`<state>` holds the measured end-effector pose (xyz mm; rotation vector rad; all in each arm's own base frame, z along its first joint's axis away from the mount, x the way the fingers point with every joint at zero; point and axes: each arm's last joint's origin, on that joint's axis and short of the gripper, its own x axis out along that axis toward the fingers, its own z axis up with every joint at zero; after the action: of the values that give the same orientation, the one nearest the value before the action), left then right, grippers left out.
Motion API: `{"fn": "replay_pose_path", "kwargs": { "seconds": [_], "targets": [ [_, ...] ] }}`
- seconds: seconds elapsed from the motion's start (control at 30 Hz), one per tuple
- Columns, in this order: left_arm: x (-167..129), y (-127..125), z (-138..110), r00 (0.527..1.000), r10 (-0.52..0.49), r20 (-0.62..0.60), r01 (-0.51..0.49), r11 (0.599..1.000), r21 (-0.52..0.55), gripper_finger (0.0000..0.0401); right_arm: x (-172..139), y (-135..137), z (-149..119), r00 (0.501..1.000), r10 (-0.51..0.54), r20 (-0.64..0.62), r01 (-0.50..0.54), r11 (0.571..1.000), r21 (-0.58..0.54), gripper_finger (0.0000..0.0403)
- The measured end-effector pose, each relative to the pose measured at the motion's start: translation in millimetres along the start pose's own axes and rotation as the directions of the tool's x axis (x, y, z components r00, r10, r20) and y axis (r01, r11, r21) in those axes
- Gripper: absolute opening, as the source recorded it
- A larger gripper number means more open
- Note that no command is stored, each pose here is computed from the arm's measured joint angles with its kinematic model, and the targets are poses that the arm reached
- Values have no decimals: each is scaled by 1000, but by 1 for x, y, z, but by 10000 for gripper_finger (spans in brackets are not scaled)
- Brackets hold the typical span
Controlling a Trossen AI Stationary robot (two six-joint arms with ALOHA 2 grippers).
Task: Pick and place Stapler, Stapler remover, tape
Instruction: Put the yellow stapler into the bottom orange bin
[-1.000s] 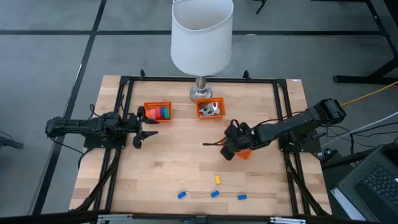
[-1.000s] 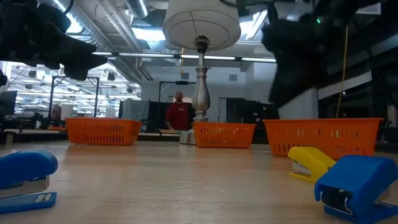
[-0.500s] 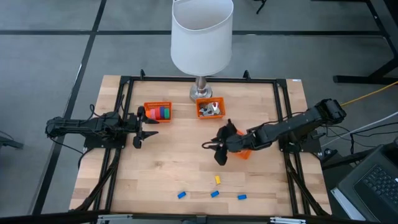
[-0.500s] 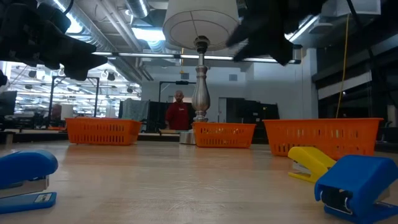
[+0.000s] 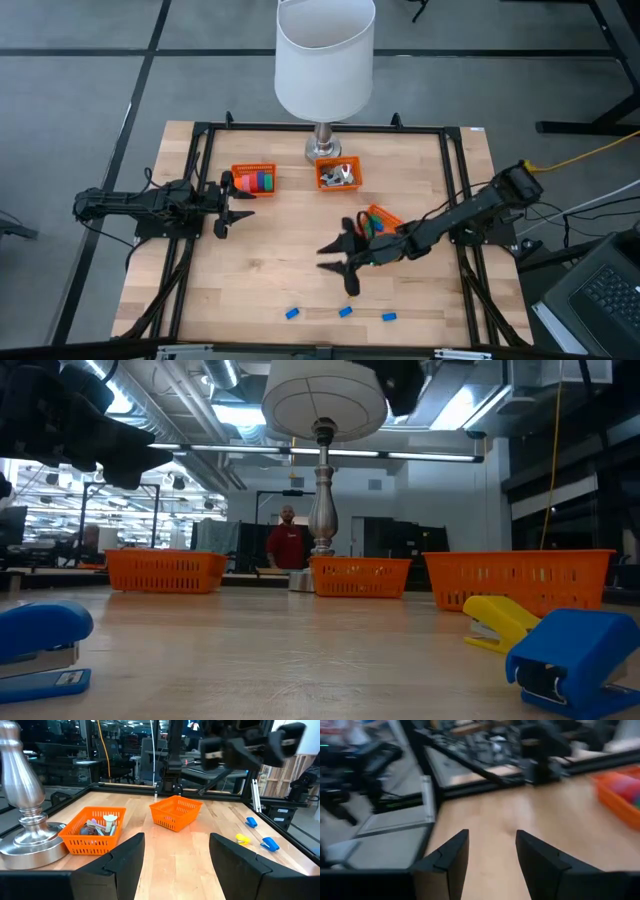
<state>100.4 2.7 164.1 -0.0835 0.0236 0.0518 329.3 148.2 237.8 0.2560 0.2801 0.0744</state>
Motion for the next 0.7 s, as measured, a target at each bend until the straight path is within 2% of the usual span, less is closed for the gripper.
{"fn": "replay_pose_path", "kwargs": {
  "seconds": [0.2,0.3,0.43,0.53,0.7],
  "targets": [
    [0,0,0,1000,0,0,0,1000,0,219,28,7,-23,978,204,44,-204,979,-14,166],
    [0,0,0,1000,0,0,0,1000,0,219,45,11,-33,969,248,9,-247,968,-40,166],
    [0,0,0,1000,0,1,0,1000,0,219,73,22,-39,950,304,-66,-311,941,-136,166],
    [0,0,0,1000,0,1,0,1000,0,219,93,31,-39,933,318,-169,-350,911,-217,166],
    [0,0,0,1000,0,0,0,1000,0,219,113,39,-36,907,250,-340,-360,879,-313,166]
  ]
}}
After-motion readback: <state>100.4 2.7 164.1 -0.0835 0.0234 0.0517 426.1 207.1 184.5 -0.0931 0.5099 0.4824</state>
